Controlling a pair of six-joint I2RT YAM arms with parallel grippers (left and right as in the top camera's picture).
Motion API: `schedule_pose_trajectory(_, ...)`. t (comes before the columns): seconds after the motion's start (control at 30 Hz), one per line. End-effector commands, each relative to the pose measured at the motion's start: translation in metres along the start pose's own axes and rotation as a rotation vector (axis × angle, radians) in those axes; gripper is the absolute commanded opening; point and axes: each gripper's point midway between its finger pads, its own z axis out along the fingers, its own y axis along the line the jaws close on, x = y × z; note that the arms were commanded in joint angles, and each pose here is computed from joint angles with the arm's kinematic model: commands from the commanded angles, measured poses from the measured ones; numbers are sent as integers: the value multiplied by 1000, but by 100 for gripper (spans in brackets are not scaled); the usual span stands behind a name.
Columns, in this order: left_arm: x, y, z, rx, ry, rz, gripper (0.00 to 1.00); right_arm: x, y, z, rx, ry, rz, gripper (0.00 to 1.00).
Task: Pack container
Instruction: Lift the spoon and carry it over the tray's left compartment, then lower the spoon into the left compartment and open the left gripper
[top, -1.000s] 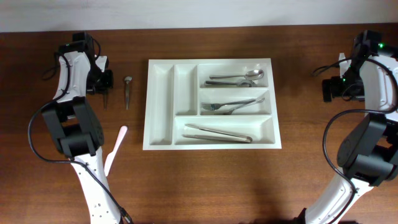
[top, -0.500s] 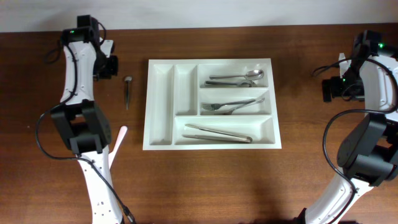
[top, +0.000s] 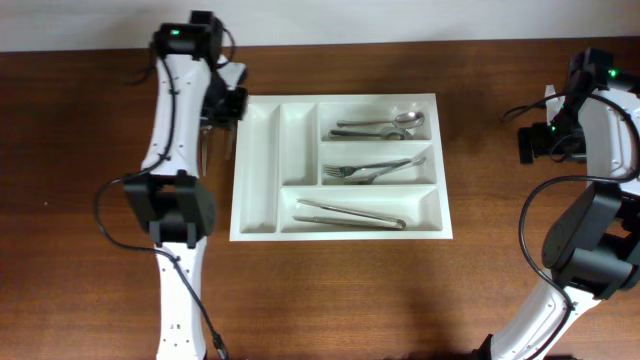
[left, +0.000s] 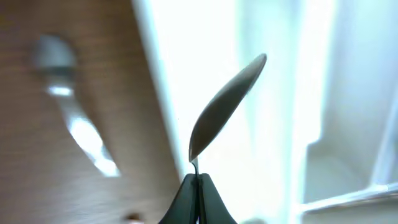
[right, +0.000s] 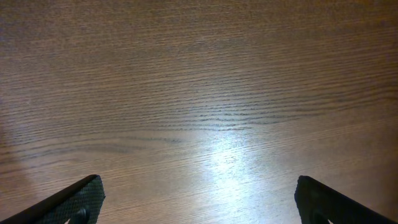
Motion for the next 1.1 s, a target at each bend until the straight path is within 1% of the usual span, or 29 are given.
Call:
schedule_pose_trajectory(0.0,1,-28,-1,93,7,-49,2,2,-3,-2,13,1,1,99)
schedule_pose_trajectory(0.1,2,-35,0,92,14,-51,2,2,-3,-2,13,1,0,99)
schedule_pose_trajectory(0.3,2,-36,0,88,18,-119,2,2,-3,-2,13,1,1,99)
schedule_pose_trajectory(0.43,2,-36,0,89,18,-123,3,2,-3,-2,13,1,1,99)
schedule_pose_trajectory(0.47,2,-36,0,89,18,-123,5,2,-3,-2,13,1,1,99)
schedule_pose_trajectory(0.57,2,-36,0,88,18,-122,18,2,-3,-2,13,1,1,99)
schedule_pose_trajectory(0.83,-1,-35,0,85,5,-119,26,2,-3,-2,13,1,0,99)
schedule_pose_trajectory(0.97,-16,-26,-1,57,-61,-115,36,2,-3,-2,13,1,1,99)
schedule_pose_trajectory(1.0,-19,-20,-2,40,-75,-119,44,2,-3,-2,13,1,1,99)
schedule_pose_trajectory(1.03,-21,-13,-3,23,-85,-127,59,2,-3,-2,13,1,1,99)
schedule_pose_trajectory(1.07,-22,-6,-4,6,-90,-135,71,2,-3,-2,13,1,1,99)
